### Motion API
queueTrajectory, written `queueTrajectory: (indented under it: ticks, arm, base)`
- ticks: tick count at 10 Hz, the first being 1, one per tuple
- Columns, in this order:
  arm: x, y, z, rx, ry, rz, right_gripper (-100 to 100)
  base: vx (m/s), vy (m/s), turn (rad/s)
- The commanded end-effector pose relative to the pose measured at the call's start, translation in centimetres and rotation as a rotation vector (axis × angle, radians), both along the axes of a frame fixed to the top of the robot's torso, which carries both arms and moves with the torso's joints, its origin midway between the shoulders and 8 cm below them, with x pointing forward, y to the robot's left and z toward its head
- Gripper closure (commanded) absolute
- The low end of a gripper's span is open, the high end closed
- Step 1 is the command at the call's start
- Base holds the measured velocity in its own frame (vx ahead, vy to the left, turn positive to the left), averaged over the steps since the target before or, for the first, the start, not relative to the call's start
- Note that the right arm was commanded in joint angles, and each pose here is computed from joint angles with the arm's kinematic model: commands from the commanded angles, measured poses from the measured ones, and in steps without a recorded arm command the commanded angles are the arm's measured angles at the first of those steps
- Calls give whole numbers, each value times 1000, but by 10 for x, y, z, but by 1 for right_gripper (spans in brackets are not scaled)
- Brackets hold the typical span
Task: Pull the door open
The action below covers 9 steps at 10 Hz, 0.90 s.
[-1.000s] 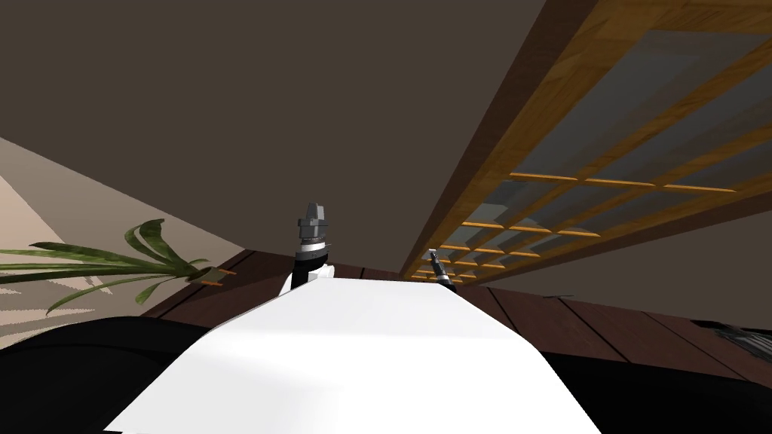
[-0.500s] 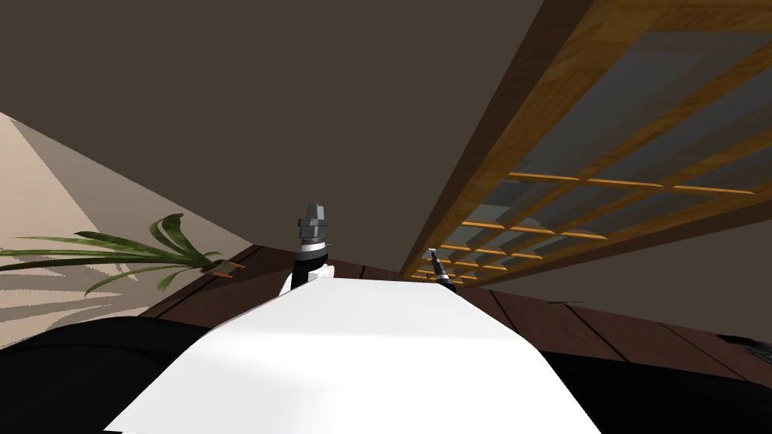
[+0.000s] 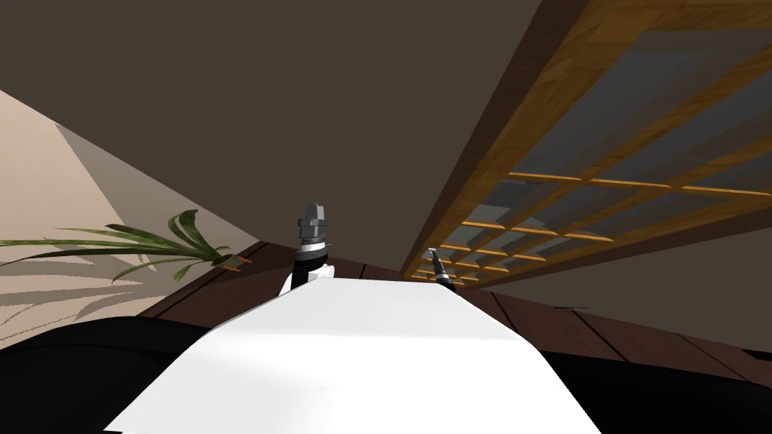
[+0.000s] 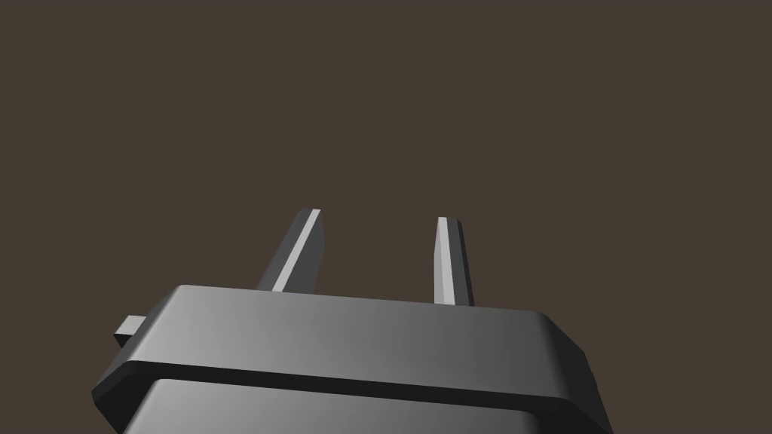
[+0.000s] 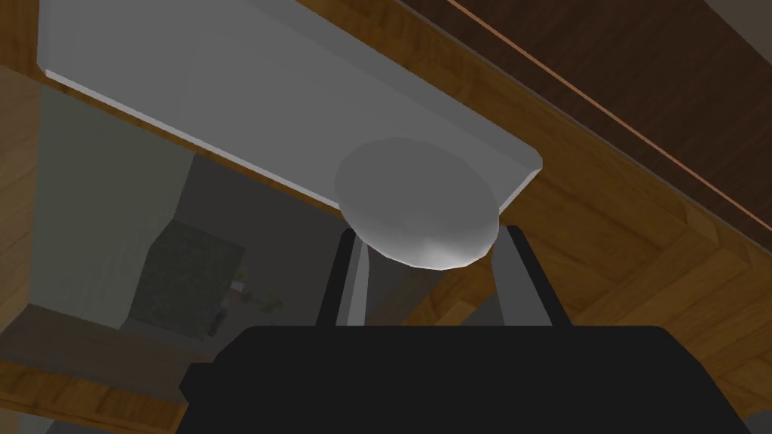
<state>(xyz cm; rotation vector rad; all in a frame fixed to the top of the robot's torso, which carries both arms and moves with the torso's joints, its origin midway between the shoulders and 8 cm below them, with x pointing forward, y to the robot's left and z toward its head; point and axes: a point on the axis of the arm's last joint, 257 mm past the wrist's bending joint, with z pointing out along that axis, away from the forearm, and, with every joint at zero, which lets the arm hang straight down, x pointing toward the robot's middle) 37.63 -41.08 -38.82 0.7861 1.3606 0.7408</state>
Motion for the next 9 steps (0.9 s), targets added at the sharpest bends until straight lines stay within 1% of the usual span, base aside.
queueTrajectory:
  ticks: [1,2,3,4,5,6,7,8,9]
  arm:
    - [0,3,-2,44,1,1,100]
    - [1,2,-2,87,-3,-4,100]
    - [1,2,-2,91,-3,-4,100]
    - [2,1,-2,139,-7,-9,100]
    - [3,0,-2,173,-11,-15,100]
    - [3,0,-2,188,-12,-14,100]
    - [4,-1,-2,232,-17,-19,100]
    - [4,-1,-2,237,-17,-19,100]
    - [5,-2,-1,285,-22,-24,100]
  base:
    - [-36,-23,48]
    - [-38,-22,66]
    - [-32,-14,32]
    - [-35,-13,55]
    - [-48,-27,78]
    - [-36,-21,46]
    - [-36,-19,67]
    - [-29,-16,30]
    - [-35,-15,62]
